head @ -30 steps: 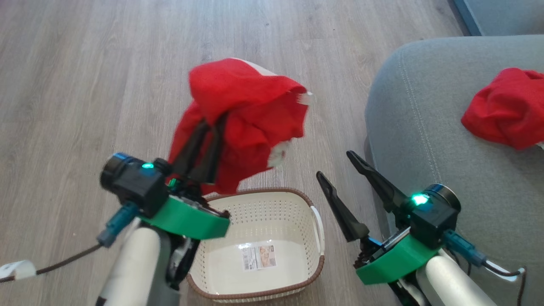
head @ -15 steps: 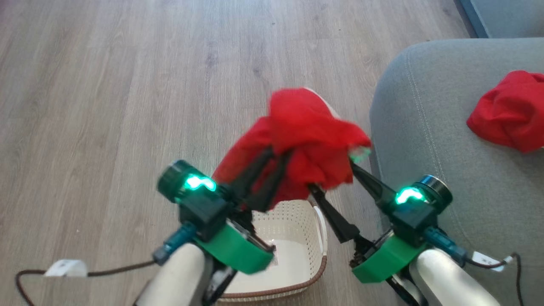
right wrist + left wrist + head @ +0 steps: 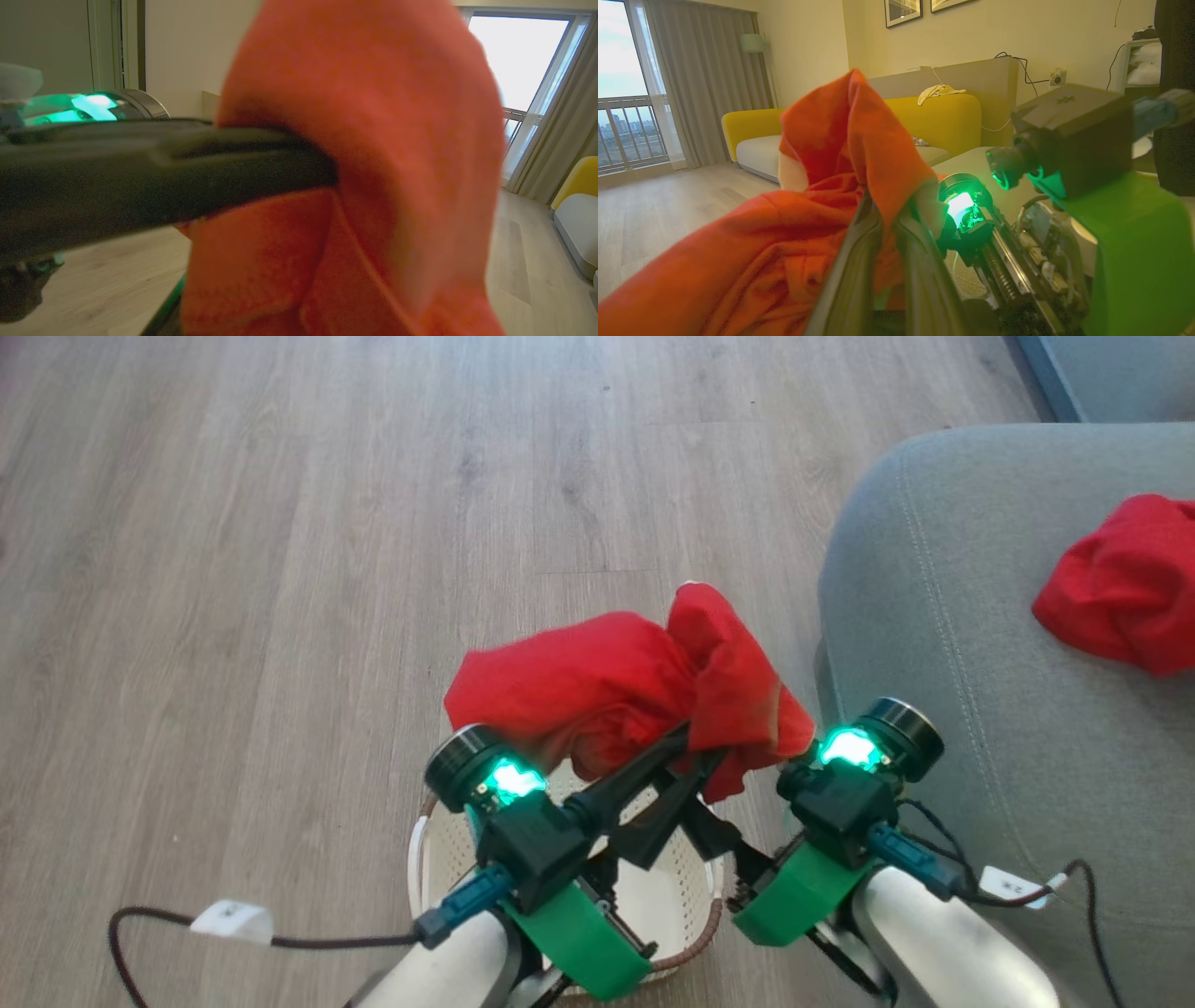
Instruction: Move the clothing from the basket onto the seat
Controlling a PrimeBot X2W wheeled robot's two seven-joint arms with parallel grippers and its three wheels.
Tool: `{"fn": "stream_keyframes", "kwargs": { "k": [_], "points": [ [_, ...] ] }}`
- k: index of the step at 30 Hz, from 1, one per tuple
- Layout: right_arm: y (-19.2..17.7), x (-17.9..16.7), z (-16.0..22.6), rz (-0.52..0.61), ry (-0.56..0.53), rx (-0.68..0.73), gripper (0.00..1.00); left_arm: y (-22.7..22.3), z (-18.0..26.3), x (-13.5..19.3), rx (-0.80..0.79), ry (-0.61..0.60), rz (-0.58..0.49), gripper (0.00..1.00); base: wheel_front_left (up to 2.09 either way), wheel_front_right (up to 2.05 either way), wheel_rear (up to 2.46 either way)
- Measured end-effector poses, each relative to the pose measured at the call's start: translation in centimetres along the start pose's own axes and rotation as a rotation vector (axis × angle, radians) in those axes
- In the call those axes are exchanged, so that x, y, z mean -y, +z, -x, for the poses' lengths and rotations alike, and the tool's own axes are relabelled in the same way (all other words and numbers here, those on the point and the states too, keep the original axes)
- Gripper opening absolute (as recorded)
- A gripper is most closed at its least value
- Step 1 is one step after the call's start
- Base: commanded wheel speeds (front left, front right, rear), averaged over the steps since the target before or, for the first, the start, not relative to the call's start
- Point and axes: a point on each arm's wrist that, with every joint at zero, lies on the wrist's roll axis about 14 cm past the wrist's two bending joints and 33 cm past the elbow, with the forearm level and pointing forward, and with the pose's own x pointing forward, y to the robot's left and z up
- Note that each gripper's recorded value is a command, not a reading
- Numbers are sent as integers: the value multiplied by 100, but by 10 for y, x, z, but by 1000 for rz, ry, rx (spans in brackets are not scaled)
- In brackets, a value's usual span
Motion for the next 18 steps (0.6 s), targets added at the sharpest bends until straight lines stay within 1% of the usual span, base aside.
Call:
{"fn": "stream_keyframes", "kwargs": {
  "k": [1, 2, 3, 4, 16, 17, 18],
  "points": [
    [1, -2, -3, -9, 0, 7, 100, 0, 0, 1, -1, -5, -2, 0, 0, 0, 0],
    [1, -4, -4, -15, 2, 9, 96, 1, -1, 2, 1, -8, -3, 0, 0, 0, 0],
    [2, -6, -6, -21, 5, 12, 31, 2, -1, 1, 5, -6, -3, 0, 0, 0, 0],
    [2, -7, -7, -25, 7, 13, 0, 3, -1, 0, 6, -3, -5, 0, 0, 0, 0],
    [11, -1, -14, -99, -50, 61, 0, 8, 4, -5, 16, 24, -11, 0, 0, 0, 0],
    [11, -1, -12, -103, -56, 60, 0, 8, 4, -5, 17, 24, -12, 2, 0, 0, 0],
    [11, 1, -11, -106, -65, 61, 0, 8, 4, -6, 17, 25, -13, 52, 0, 0, 0]
  ]
}}
